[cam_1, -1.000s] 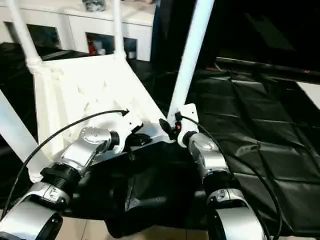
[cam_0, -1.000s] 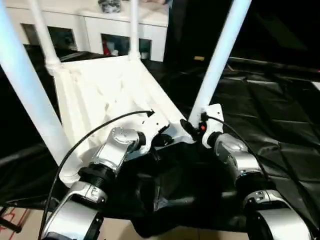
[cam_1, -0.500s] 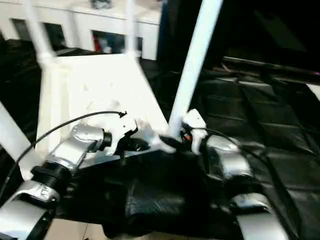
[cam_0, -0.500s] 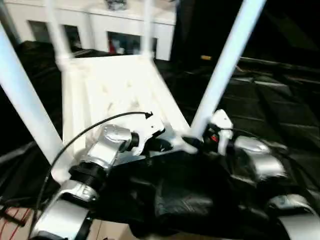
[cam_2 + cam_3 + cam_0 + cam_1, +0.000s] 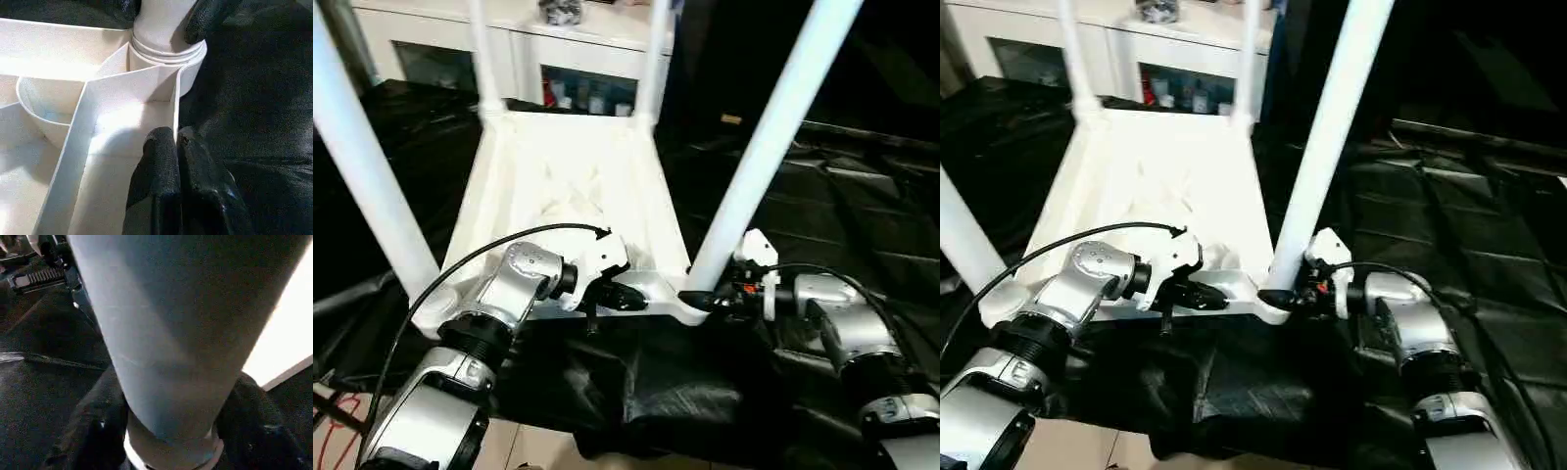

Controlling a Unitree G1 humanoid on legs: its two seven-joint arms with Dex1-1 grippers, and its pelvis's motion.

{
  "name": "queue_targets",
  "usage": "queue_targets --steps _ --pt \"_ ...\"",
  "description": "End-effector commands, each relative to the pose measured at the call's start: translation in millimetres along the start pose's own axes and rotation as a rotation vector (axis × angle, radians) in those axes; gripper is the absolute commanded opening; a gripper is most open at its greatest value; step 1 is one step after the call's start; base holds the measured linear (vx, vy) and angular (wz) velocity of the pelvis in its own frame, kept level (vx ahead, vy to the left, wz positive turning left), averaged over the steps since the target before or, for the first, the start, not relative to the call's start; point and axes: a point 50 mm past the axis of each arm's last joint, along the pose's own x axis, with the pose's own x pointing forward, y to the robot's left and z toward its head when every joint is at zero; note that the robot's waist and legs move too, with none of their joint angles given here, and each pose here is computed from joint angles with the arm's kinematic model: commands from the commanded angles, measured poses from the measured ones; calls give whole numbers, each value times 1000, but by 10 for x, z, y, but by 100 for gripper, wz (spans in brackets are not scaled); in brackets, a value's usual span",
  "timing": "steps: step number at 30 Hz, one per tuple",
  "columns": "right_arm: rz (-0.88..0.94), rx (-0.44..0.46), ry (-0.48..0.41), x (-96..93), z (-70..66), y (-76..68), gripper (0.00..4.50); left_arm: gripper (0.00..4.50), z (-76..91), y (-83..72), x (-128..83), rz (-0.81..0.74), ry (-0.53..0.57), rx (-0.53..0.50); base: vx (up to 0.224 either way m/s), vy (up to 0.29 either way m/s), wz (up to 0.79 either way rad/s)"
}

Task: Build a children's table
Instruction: Rotate leg to tighten

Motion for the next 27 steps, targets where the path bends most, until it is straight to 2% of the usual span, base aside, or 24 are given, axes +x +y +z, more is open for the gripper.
queue_targets --steps 1,8,10,14,21,24,25,27 --pt "300 60 102 340 -258 382 217 0 94 50 55 47 -20 12 0 0 0" --pt "182 105 39 371 -241 313 204 0 98 83 45 92 -34 0 0 0 0" --pt "-9 164 -4 448 -213 183 202 0 124 107 80 158 -62 -39 0 0 0" --pt "-189 233 -28 573 -221 121 200 0 130 92 160 205 -79 -77 0 0 0" --pt "-420 357 -14 807 -263 109 199 0 181 42 350 273 -101 -129 0 0 0" --pt "-516 381 -7 962 -241 126 199 0 299 -23 465 278 -134 -117 0 0 0" --pt "-514 377 -17 976 -227 130 234 0 317 -38 480 270 -140 -114 0 0 0" --pt "-521 390 -35 969 -214 118 268 0 318 -59 493 252 -138 -99 0 0 0"
